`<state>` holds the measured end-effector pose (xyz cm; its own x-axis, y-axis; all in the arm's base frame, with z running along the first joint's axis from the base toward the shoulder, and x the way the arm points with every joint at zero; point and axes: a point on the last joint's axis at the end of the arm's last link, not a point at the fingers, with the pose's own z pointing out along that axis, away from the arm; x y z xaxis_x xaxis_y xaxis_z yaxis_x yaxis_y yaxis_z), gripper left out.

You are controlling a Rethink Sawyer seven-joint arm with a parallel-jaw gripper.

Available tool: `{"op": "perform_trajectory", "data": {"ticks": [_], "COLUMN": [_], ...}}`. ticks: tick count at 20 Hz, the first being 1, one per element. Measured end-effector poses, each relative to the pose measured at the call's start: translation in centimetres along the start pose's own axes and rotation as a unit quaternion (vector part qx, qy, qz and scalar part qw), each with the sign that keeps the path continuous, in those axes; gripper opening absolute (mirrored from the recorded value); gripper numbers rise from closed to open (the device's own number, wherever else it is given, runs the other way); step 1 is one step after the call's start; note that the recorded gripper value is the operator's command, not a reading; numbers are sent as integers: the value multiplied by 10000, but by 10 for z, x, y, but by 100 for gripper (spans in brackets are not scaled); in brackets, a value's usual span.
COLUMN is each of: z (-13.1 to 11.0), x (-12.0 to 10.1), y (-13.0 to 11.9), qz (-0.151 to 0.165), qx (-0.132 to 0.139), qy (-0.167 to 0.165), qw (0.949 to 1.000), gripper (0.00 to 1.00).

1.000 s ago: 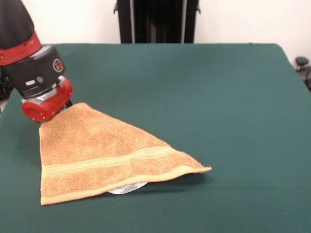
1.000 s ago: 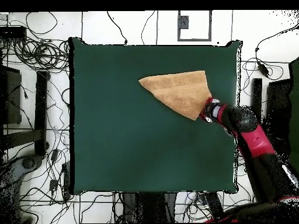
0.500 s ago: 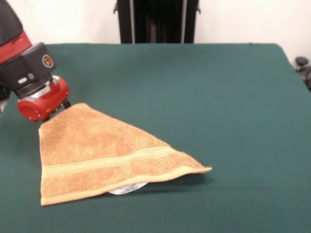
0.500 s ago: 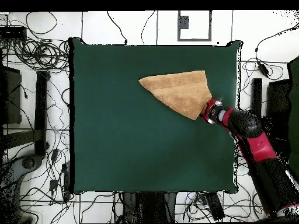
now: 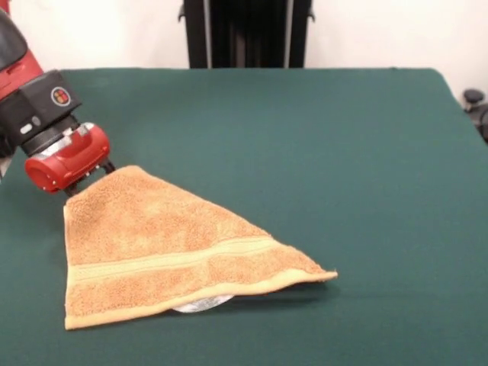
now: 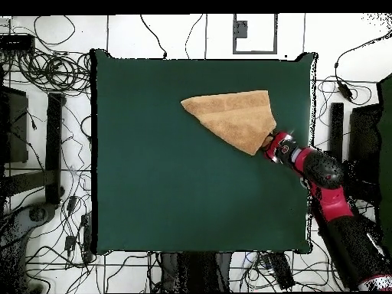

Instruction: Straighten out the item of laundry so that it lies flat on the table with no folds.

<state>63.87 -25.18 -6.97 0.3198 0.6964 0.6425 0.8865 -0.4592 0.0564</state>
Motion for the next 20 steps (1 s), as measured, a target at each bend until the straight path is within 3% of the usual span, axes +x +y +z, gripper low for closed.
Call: {"op": "perform_trajectory", "data": {"ticks": [8, 16, 20], "z": [22, 28, 21], "x": [17, 81, 105], "y": [-21, -79, -105], "qz": [599, 908, 958], "qx": [-347, -173, -79], "qy": [765, 1856, 2185], "qw": [9947, 9783, 9711], "gripper": [100, 100, 100]}}
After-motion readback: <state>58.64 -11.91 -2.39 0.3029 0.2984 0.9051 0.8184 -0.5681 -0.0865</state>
